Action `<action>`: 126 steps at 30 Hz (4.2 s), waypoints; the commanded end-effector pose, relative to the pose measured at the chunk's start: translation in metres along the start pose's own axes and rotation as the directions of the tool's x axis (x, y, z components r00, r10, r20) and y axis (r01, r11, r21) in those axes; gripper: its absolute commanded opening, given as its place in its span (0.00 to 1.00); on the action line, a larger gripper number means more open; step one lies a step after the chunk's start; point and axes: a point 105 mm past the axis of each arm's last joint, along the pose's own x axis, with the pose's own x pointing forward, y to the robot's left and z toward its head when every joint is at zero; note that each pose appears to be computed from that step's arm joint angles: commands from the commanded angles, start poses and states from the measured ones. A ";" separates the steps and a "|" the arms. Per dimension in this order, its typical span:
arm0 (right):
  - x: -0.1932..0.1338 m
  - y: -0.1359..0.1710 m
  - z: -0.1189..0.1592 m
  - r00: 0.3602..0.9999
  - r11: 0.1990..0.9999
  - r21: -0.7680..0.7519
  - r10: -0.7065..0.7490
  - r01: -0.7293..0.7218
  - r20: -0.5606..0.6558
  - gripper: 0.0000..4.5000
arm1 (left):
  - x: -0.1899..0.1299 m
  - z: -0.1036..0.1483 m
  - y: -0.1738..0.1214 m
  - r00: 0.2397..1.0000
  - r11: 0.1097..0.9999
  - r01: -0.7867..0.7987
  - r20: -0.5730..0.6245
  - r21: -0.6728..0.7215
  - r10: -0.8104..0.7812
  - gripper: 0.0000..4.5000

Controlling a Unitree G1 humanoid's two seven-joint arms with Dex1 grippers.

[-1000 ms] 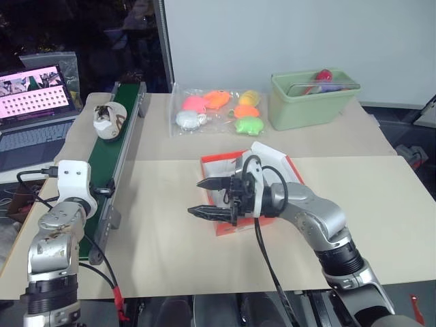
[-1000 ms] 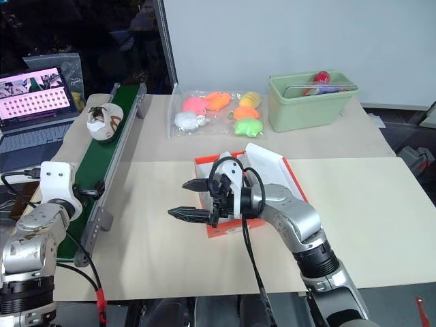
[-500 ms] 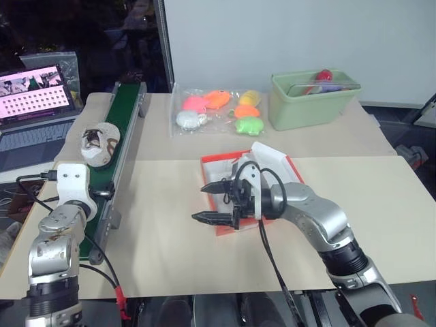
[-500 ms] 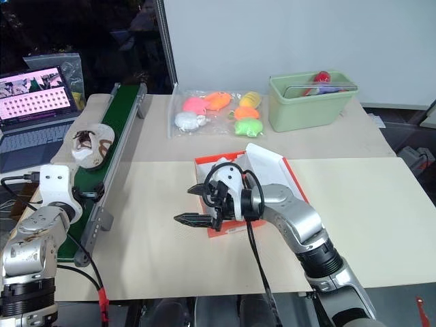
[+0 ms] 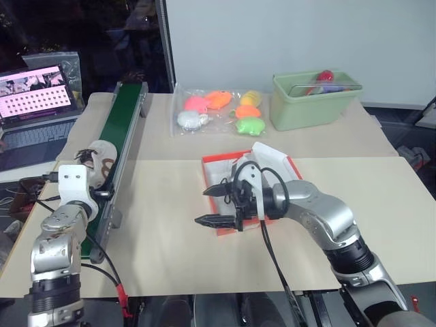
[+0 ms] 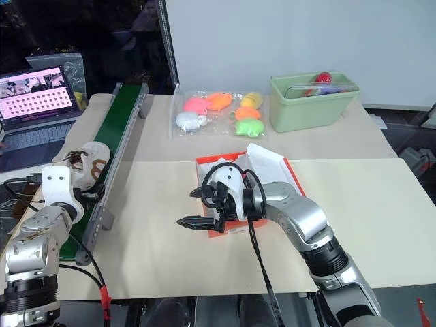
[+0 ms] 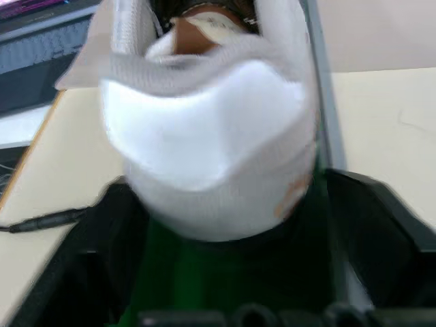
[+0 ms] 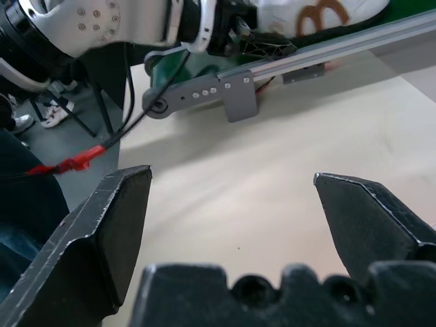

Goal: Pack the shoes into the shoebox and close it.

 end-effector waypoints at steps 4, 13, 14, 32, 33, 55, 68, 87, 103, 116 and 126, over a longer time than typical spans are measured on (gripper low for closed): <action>-0.003 -0.004 0.020 0.998 0.999 -0.028 -0.029 0.031 0.056 1.00 | 0.000 0.017 -0.003 0.999 1.000 -0.012 0.041 0.009 0.011 0.64; 0.000 -0.027 0.031 0.983 0.990 0.034 -0.142 0.139 0.114 1.00 | -0.006 0.067 -0.017 0.962 0.983 -0.089 0.268 0.158 0.044 0.64; -0.001 -0.033 0.032 0.978 0.985 0.058 -0.169 0.163 0.122 1.00 | -0.010 0.079 -0.022 0.941 0.978 -0.109 0.336 0.181 0.043 0.64; -0.017 -0.096 0.060 0.887 0.562 0.824 -0.345 -0.068 0.309 1.00 | -0.095 0.088 -0.178 0.603 0.733 0.633 0.434 0.250 -0.669 0.64; -0.018 -0.097 0.063 0.882 0.556 0.828 -0.350 -0.076 0.316 1.00 | -0.097 0.088 -0.181 0.591 0.719 0.647 0.428 0.255 -0.684 0.64; 0.003 -0.085 0.076 0.876 0.572 0.817 -0.357 -0.069 0.324 0.42 | -0.085 0.087 -0.180 0.610 0.722 0.630 0.394 0.285 -0.688 0.63; -0.004 -0.082 0.102 0.827 0.588 0.798 -0.375 -0.136 0.418 0.18 | -0.083 0.080 -0.181 0.621 0.726 0.610 0.377 0.317 -0.687 0.97; -0.096 -0.109 0.054 0.826 0.624 0.541 -0.440 0.564 -0.353 0.18 | -0.089 0.044 -0.157 0.581 0.597 0.614 0.215 0.517 -0.785 0.99; -0.066 -0.094 -0.009 0.777 0.624 0.524 -0.230 0.580 -0.586 0.18 | -0.094 0.040 -0.171 0.546 0.577 0.641 0.228 0.507 -0.806 0.99; -0.077 -0.119 0.011 0.750 0.656 0.436 -0.318 0.616 -0.581 0.18 | -0.101 0.037 -0.173 0.549 0.581 0.637 0.231 0.506 -0.803 0.99; -0.102 -0.128 0.019 0.726 0.666 0.382 -0.363 0.641 -0.584 0.18 | -0.100 0.039 -0.177 0.536 0.575 0.644 0.240 0.504 -0.810 0.99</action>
